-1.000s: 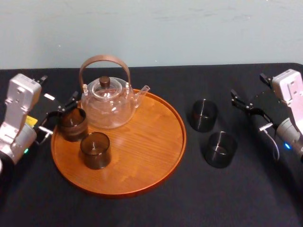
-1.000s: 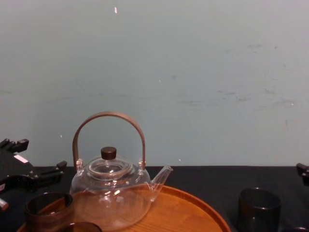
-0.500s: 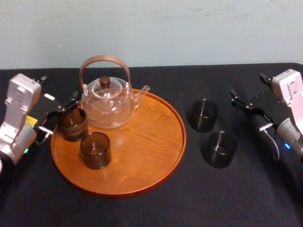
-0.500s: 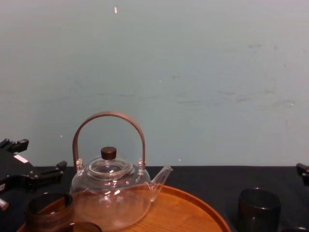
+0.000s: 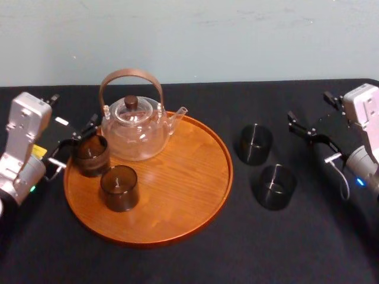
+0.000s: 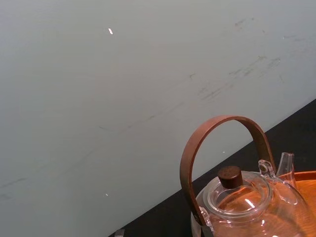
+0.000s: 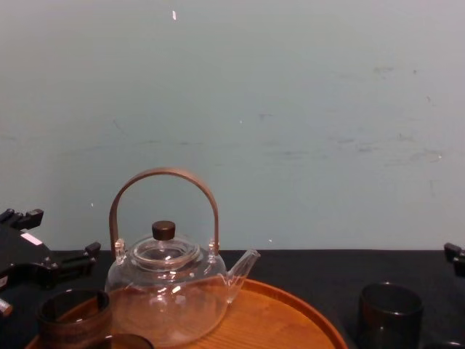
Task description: Pick up the glass from the table and place it on the tray.
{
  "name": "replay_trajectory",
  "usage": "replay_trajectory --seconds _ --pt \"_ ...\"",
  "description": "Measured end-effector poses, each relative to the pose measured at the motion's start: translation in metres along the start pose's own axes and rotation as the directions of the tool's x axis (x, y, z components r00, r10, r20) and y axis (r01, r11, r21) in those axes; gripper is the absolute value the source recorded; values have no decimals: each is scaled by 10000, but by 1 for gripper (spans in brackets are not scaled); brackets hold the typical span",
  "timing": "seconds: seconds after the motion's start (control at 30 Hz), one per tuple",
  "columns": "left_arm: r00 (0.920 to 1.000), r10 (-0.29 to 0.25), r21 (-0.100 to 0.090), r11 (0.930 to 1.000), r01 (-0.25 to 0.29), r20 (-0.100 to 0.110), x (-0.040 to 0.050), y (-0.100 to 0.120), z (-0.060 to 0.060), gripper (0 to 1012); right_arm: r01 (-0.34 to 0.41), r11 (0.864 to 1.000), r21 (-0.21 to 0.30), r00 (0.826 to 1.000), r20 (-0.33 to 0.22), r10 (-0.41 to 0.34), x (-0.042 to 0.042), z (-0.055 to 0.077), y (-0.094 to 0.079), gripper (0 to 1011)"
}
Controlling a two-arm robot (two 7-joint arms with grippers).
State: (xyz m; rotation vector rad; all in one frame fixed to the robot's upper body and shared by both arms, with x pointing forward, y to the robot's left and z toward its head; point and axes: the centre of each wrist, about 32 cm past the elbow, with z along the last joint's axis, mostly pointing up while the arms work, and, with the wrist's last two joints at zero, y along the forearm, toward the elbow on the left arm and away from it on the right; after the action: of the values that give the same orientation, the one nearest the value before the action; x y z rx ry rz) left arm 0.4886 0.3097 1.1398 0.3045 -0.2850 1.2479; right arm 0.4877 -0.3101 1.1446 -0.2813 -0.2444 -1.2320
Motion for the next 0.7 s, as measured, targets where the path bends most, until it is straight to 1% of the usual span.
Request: replay_trajectory --seconds 0.2,0.23,0.33,0.43,0.5,0.6,0.67,0.7 --pt "10000 1 0 10000 -1 0 0 0 0 1001 -340 9994 -103 9982 -494 335 35 52 -70 1002" --pt "10000 1 0 10000 -1 0 0 0 0 1001 -489 9987 -124 9967 -661 479 43 73 -97 1002" --pt "10000 0 0 10000 0 0 0 0 0 1001 -712 9973 -165 9935 -901 694 61 99 -153 1002" --pt "10000 1 -1 10000 -1 0 0 0 0 1001 -1109 9935 -259 9867 -1222 1070 85 133 -261 1002" --pt "10000 1 -1 10000 -1 0 1 0 0 1001 -1266 9915 -299 9838 -1315 1217 92 145 -308 1002" --pt "10000 0 -1 10000 0 0 0 0 0 1001 -1614 9860 -408 9769 -1485 1538 110 168 -426 1002" --pt "10000 0 -1 10000 0 0 0 0 0 1001 -1694 9846 -435 9753 -1512 1611 113 171 -448 1002" --pt "10000 0 0 10000 0 0 0 0 0 1001 -1844 9817 -483 9725 -1539 1751 118 179 -492 1002"
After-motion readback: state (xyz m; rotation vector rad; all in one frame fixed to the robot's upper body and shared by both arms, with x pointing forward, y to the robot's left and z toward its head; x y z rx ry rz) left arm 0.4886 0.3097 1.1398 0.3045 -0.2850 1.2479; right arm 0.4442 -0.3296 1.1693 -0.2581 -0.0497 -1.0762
